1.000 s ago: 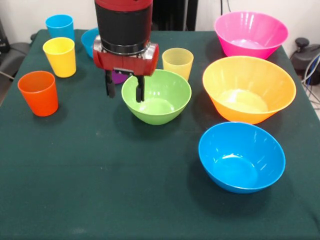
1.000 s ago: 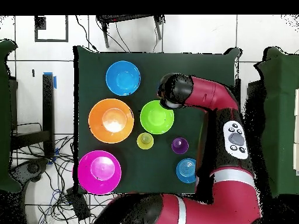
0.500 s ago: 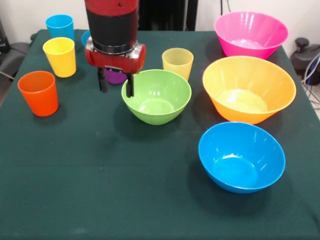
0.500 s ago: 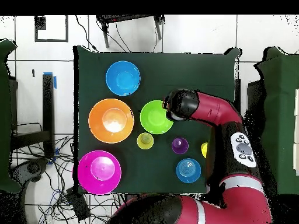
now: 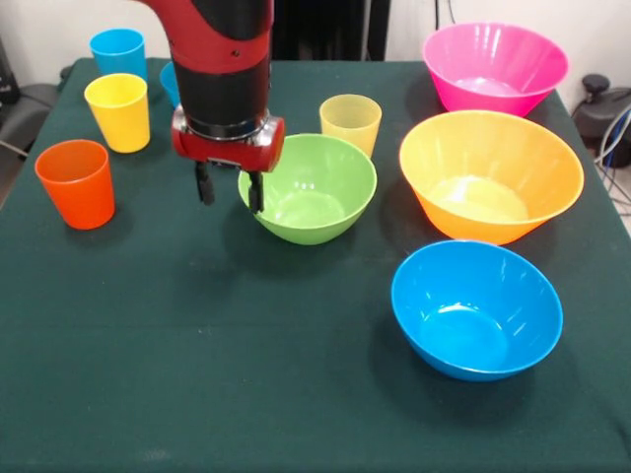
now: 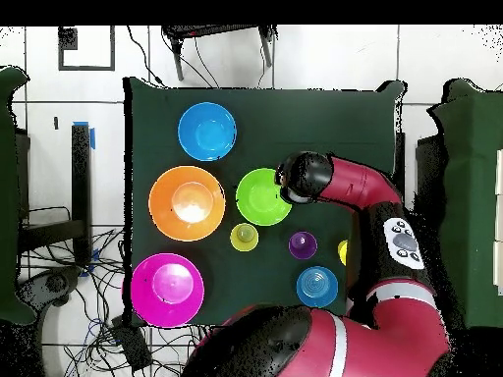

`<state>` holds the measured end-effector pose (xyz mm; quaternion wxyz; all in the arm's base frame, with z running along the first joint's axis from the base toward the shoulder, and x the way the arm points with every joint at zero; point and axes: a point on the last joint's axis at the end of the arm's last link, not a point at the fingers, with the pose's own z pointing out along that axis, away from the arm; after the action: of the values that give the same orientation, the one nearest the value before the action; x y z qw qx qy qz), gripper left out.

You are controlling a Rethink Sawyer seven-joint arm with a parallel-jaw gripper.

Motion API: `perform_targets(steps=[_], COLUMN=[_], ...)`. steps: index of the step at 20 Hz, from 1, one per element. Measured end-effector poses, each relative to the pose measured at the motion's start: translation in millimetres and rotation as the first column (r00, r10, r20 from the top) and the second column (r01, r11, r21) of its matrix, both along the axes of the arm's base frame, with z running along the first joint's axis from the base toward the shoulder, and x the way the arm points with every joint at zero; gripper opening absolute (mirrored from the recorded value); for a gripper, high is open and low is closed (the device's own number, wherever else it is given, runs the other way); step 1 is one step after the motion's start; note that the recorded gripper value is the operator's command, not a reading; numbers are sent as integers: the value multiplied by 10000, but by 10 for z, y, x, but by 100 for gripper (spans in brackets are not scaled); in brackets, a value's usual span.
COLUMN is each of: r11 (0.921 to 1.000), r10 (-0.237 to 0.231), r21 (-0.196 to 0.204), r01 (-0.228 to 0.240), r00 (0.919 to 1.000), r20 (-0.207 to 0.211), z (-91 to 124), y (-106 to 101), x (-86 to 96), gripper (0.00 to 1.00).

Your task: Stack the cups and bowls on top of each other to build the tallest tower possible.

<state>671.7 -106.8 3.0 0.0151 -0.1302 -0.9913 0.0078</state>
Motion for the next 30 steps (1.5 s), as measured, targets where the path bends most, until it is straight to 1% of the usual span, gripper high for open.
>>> perform_targets(steps=[4, 8, 11, 13, 14, 18, 19, 21, 25, 30], r11=[9999, 9996, 9985, 9981, 9974, 9962, 9954, 9951, 9949, 9949], r10=[80, 220, 456, 533, 635, 799, 882, 919, 936, 924], r21=[-98, -194, -312, -337, -366, -395, -407, -407, -395, -435], r01=[-78, -212, -440, -514, -614, -779, -864, -903, -928, -913], r00=[9997, 9989, 9975, 9970, 9963, 9954, 9951, 9950, 9954, 9954], r20=[220, 417, 536, 562, 578, 529, 452, 379, 184, 241], z=[-5, 42, 141, 177, 221, 319, 394, 443, 567, 606], y=[4, 59, 171, 214, 272, 371, 421, 444, 454, 429], x=[133, 262, 424, 477, 540, 660, 741, 783, 867, 911], gripper=[100, 100, 100, 100, 100, 100, 100, 100, 100, 100])
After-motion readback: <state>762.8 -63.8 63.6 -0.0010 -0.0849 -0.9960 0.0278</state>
